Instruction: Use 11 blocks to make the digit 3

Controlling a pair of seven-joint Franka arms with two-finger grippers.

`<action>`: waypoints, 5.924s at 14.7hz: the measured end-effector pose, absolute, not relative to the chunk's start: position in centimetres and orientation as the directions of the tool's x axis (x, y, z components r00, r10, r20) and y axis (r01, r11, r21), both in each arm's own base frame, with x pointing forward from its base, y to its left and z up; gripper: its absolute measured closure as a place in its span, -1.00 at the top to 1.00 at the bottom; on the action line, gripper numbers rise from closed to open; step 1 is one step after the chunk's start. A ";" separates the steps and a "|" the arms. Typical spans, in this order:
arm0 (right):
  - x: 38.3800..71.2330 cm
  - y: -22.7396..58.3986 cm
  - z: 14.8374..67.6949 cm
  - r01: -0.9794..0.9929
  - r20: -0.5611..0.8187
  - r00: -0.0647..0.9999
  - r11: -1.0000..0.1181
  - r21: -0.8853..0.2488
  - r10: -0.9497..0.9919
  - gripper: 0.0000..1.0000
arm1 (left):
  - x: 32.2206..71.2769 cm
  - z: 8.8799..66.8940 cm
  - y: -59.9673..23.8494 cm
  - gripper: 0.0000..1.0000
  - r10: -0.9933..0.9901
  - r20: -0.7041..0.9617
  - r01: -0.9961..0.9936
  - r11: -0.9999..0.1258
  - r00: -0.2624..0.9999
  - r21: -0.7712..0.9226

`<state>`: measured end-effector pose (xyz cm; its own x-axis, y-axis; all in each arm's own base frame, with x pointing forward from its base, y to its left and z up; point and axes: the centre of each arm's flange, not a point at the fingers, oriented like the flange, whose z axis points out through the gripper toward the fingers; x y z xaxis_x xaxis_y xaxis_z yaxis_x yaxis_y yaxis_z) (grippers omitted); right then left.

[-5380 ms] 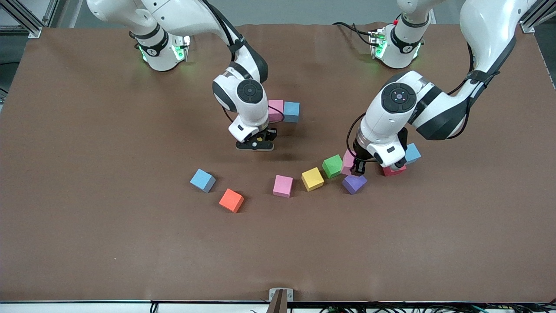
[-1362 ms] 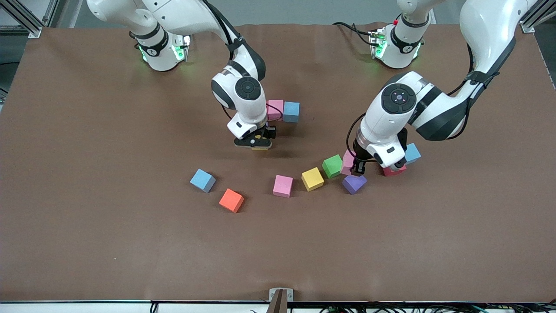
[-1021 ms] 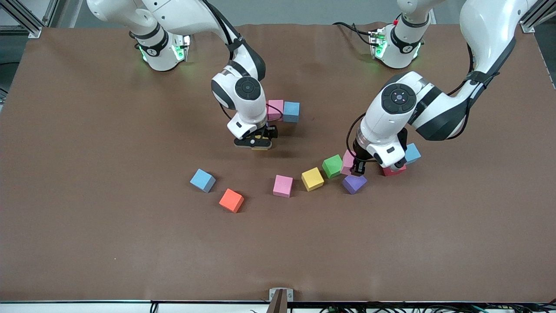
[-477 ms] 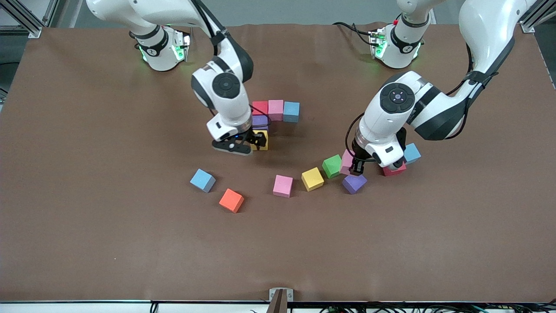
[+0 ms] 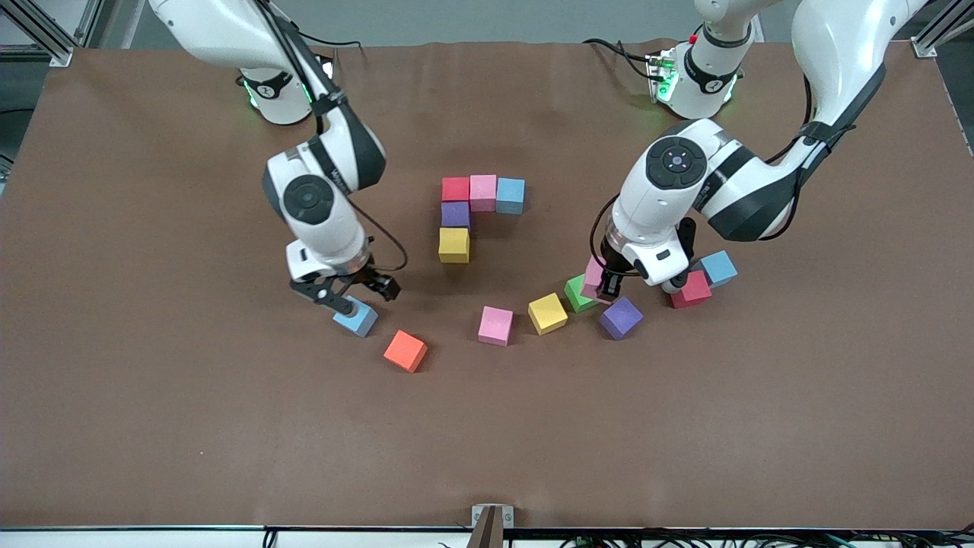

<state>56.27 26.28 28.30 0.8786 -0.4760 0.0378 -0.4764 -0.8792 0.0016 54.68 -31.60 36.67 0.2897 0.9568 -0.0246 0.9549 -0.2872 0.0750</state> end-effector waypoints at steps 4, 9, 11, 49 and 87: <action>57.9 22.7 25.0 -0.494 0.034 0.869 -0.869 0.005 -0.494 1.00 | 53.1 36.5 -34.3 0.09 0.971 -0.035 0.969 -0.236 0.238 0.068; 59.0 21.9 22.1 -0.485 0.043 0.874 -0.875 -0.013 -0.485 1.00 | 48.9 35.0 -39.5 0.09 0.984 -0.045 0.985 -0.173 0.174 0.023; 59.4 22.4 22.5 -0.480 0.048 0.876 -0.877 -0.022 -0.481 1.00 | 46.9 33.7 -41.7 0.09 0.989 -0.047 0.990 -0.141 0.141 -0.007; 58.5 26.3 25.4 -0.467 -0.049 0.883 -0.884 -0.001 -0.466 0.00 | 43.9 20.5 -52.7 0.93 0.998 -0.061 0.999 -0.030 0.031 0.018; 50.0 42.2 22.8 -0.034 -0.042 0.999 -0.998 -0.060 -0.032 0.00 | 57.2 20.3 -49.7 1.00 0.967 -0.078 0.946 -0.218 0.242 0.238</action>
